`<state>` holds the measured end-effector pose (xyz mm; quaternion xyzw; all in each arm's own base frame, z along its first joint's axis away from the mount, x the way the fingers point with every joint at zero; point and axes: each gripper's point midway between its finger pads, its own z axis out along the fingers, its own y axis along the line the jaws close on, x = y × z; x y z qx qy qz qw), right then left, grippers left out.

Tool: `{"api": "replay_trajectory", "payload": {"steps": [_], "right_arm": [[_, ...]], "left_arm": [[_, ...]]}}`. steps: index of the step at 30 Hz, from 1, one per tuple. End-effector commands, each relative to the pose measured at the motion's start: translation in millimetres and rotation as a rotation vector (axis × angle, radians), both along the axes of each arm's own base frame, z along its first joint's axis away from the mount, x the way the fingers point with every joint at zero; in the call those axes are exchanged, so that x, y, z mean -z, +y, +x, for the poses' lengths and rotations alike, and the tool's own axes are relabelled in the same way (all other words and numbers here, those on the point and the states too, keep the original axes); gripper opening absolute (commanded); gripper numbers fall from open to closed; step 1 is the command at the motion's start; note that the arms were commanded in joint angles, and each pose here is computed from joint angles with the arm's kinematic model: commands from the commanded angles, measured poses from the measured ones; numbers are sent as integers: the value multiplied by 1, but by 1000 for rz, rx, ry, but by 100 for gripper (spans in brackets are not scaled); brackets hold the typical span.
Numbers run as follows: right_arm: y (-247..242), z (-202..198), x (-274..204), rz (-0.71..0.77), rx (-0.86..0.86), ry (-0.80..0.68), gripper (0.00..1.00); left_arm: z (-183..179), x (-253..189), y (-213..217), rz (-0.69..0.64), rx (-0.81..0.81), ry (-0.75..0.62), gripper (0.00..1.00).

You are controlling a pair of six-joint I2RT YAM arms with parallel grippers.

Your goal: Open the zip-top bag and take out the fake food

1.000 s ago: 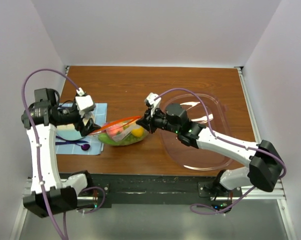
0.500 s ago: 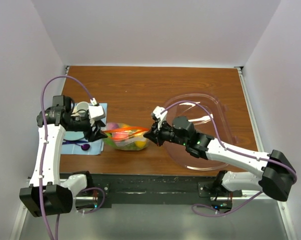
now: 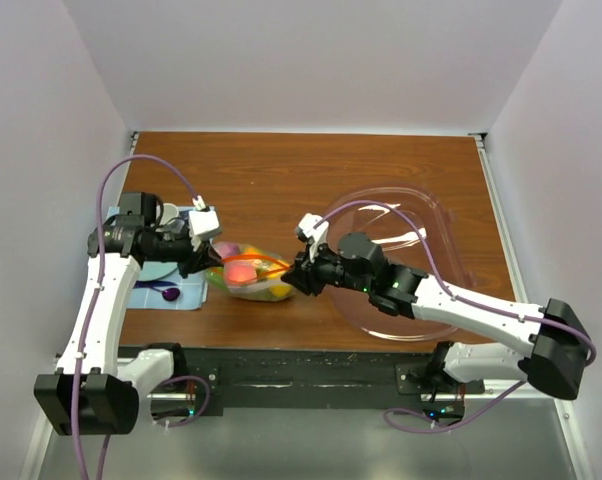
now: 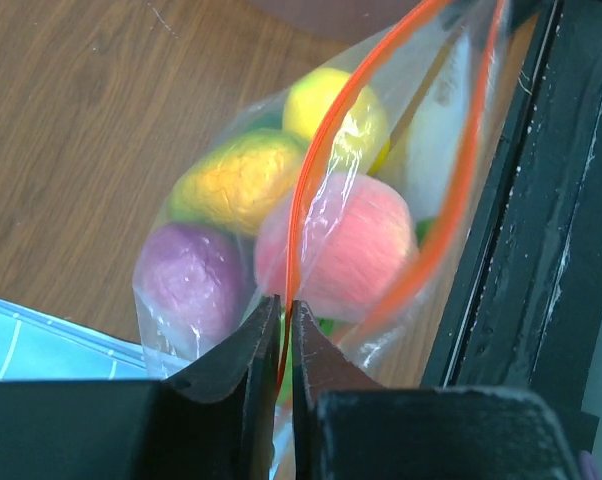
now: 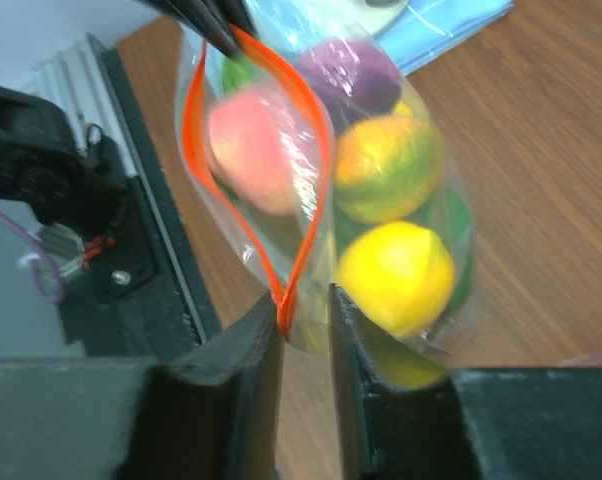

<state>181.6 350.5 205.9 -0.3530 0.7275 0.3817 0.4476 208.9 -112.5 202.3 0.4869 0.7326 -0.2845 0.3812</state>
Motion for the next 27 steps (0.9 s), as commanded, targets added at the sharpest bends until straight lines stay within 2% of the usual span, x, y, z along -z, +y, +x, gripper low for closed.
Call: {"api": "replay_trajectory", "payload": {"steps": [1, 2, 7, 13, 14, 16, 22, 24, 26, 27], "right_arm": [[13, -7, -66, 59, 25, -55, 43], [13, -8, -72, 58, 37, -53, 45], [21, -16, -97, 66, 67, 3, 43], [53, -41, -103, 68, -2, 14, 43], [65, -44, -92, 37, -9, 18, 42], [76, -40, -97, 37, 14, 12, 41], [107, -19, -64, -38, 139, 61, 41], [109, -11, -47, -91, 201, 73, 49], [106, 0, -44, -106, 280, 68, 49], [103, 3, -35, -144, 307, 68, 53]], "left_arm": [[7, -10, -11, -16, -29, -41, 13], [9, -11, -10, -7, -44, -52, 10], [29, -30, -7, -15, -130, -119, 4], [52, -51, -4, -30, -220, -155, 1], [52, -52, -5, -39, -219, -150, 1], [48, -59, -11, -62, -203, -136, 1], [29, -73, -19, -93, -176, -120, 1], [22, -75, -20, -94, -169, -116, 1], [16, -78, -20, -95, -158, -123, 1], [13, -76, -19, -89, -153, -117, 1]]}}
